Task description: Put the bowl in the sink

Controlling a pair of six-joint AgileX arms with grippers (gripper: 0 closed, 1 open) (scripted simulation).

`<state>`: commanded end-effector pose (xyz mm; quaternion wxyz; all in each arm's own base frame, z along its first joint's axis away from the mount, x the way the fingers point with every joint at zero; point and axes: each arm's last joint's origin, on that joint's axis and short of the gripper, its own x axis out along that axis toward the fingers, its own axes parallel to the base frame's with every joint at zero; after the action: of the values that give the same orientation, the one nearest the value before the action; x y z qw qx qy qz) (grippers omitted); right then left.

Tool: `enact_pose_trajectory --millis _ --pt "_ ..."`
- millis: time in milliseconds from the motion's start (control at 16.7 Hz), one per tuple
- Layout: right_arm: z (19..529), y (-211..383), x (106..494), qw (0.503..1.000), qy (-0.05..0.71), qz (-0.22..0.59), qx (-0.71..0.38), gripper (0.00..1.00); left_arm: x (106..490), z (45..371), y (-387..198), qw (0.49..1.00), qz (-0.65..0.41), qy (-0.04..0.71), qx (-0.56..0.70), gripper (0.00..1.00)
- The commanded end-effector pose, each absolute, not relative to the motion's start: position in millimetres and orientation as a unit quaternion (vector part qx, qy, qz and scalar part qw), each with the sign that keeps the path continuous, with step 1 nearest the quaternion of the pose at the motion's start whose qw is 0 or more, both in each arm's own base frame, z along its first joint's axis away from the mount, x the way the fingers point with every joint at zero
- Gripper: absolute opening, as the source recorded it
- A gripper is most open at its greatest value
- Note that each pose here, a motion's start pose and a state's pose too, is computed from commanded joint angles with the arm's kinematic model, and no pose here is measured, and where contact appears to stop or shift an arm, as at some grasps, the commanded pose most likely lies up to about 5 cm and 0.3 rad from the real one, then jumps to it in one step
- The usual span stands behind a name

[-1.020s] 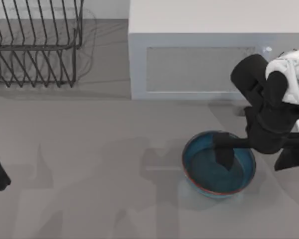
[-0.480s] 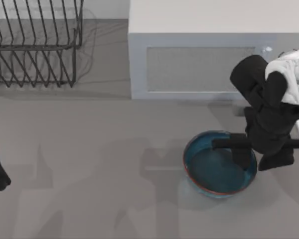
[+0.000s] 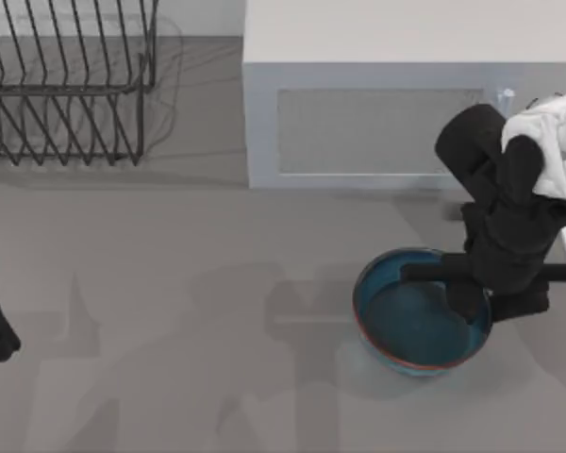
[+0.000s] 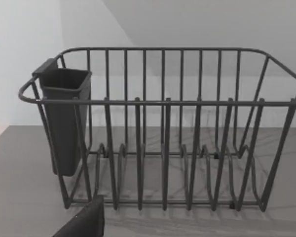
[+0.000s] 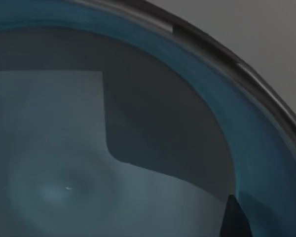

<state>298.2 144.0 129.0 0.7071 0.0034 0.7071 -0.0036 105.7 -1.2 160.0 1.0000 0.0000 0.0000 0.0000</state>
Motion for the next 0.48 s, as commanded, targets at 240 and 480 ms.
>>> enact_pose_trajectory --millis 240,480 --pt "130.4 143.9 298.5 0.708 0.706 -0.004 0.004 0.0 105.7 160.0 -1.2 1.0 0.0 0.0 0.0 1.0" --pt "159.7 149.4 306.7 0.71 0.704 -0.002 0.003 0.0 105.7 160.0 -1.2 1.0 0.0 0.0 0.0 1.0"
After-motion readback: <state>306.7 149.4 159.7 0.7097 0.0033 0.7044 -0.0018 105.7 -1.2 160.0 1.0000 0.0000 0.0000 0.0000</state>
